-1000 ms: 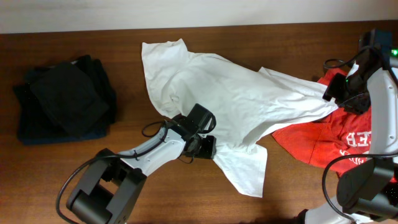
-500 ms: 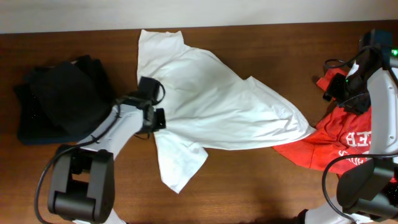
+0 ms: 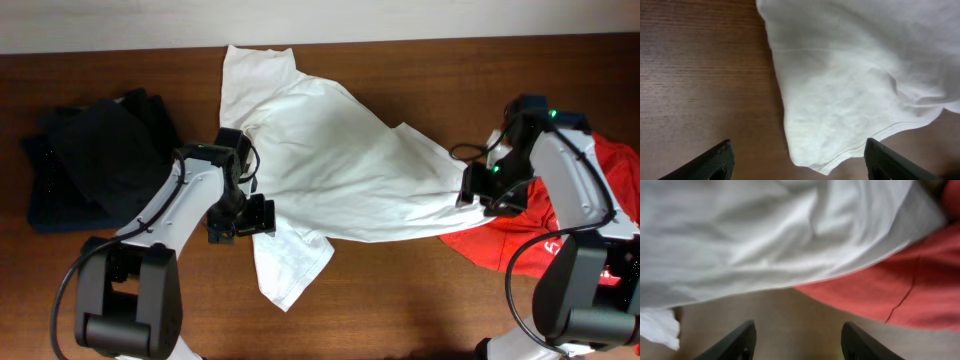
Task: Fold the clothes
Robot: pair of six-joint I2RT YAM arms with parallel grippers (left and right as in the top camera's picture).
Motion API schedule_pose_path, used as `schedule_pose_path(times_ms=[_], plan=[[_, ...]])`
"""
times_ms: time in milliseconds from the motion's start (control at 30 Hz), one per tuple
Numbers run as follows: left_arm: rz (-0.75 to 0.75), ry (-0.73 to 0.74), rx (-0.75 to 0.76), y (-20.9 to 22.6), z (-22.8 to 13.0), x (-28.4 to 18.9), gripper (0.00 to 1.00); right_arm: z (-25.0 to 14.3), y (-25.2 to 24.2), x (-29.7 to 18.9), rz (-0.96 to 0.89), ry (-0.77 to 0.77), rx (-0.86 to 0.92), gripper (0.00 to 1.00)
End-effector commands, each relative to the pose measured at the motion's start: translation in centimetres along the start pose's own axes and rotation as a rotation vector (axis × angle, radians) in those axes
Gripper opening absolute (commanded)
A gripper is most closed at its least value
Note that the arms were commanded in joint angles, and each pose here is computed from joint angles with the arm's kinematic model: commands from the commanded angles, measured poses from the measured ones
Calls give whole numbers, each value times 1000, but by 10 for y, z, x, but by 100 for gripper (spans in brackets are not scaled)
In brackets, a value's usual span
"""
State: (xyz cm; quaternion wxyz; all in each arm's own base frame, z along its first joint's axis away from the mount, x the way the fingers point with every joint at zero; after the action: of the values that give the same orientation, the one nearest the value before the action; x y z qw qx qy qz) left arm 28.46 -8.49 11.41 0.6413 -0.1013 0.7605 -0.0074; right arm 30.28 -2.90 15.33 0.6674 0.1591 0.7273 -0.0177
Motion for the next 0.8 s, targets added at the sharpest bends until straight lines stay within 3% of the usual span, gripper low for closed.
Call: schedule_pose_path(times_ms=[0, 33, 133, 367, 467, 633, 767], plan=[[-31, -22, 30, -5, 0, -6, 83, -9, -15, 23, 2, 25, 105, 20], [-30, -21, 29, -5, 0, -6, 83, -12, -22, 31, 7, 32, 126, 9], [-31, -24, 30, -5, 0, -6, 83, -22, -31, 43, 22, 63, 135, 4], [-38, -41, 33, -6, 3, -6, 83, -28, -37, 71, 23, 46, 97, 4], [-38, -41, 33, -6, 3, -6, 83, -23, -43, 87, -5, -27, 99, 11], [-38, -41, 33, -6, 3, -6, 82, -9, -80, 85, -255, -149, 288, 13], [-38, -41, 34, -7, 3, -6, 83, 6, -123, 64, -270, -261, 471, 13]])
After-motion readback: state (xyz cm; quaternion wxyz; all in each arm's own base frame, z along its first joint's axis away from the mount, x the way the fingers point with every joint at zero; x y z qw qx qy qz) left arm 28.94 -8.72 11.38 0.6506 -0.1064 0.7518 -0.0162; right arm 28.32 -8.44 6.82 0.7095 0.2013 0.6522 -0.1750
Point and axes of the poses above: each gripper's point midway between its finger pads, its own x axis out along the fingers, its own y axis along the line the jaws close on, z = x × y, the point moved 7 cm from there along -x, back along the fingers, and after that the axes turned 3 degrees about -x, right-handed, at the moved point
